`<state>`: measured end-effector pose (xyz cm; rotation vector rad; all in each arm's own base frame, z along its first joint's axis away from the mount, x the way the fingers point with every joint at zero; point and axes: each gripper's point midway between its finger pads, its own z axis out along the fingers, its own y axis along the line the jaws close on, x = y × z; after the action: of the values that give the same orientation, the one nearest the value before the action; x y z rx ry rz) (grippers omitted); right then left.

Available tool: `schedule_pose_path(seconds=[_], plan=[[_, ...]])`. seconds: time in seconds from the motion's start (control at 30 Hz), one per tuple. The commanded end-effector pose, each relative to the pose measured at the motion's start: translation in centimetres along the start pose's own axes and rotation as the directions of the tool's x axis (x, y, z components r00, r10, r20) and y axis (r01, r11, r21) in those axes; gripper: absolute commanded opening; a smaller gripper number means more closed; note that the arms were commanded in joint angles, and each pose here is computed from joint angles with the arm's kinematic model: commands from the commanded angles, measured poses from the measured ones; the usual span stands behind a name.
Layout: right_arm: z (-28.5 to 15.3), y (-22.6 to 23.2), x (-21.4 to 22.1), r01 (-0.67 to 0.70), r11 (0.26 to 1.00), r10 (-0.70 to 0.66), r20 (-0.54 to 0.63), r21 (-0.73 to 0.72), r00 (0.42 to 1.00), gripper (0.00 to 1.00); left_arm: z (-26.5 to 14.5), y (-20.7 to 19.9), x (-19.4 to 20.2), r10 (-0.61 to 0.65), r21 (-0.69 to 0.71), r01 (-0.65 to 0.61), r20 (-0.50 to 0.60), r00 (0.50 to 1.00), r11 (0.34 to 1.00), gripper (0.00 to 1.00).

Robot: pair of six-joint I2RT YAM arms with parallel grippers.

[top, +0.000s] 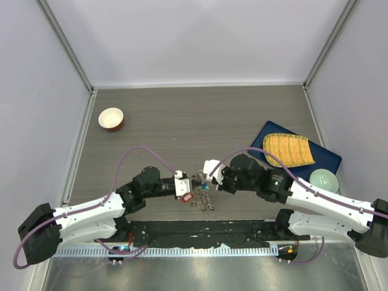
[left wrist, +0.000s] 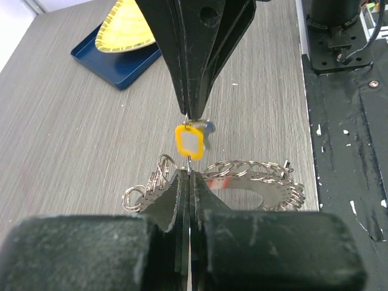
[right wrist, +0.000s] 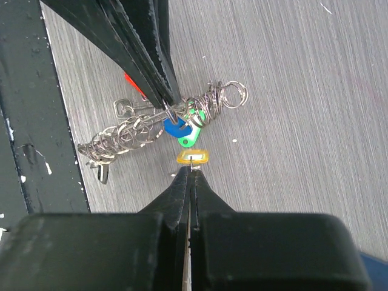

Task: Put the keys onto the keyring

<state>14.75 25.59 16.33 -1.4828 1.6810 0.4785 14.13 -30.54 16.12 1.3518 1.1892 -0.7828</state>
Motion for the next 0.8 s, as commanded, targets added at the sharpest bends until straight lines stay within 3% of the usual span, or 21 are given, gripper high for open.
schedule_pose_path(seconds=[0.0,0.6,0.77], plan=[[-0.7,-1.2,-0.7,-0.04,0.997,0.039,0.022,0.069,0.999,0.01,-0.7,1.2,-0.9,0.042,-0.065,-0.041,0.025,0.999,0.997,0.0],[-0.8,-0.1,-3.2,0.054,0.998,-0.05,0.084,-0.039,0.995,0.01,-0.4,-0.4,-3.1,0.062,0.04,-0.067,0.118,0.991,0.997,0.0],[-0.8,-0.1,-3.3,0.078,0.995,-0.075,0.051,-0.056,0.996,0.01,0.2,0.0,-3.4,0.068,0.042,-0.073,0.118,0.991,0.996,0.0]])
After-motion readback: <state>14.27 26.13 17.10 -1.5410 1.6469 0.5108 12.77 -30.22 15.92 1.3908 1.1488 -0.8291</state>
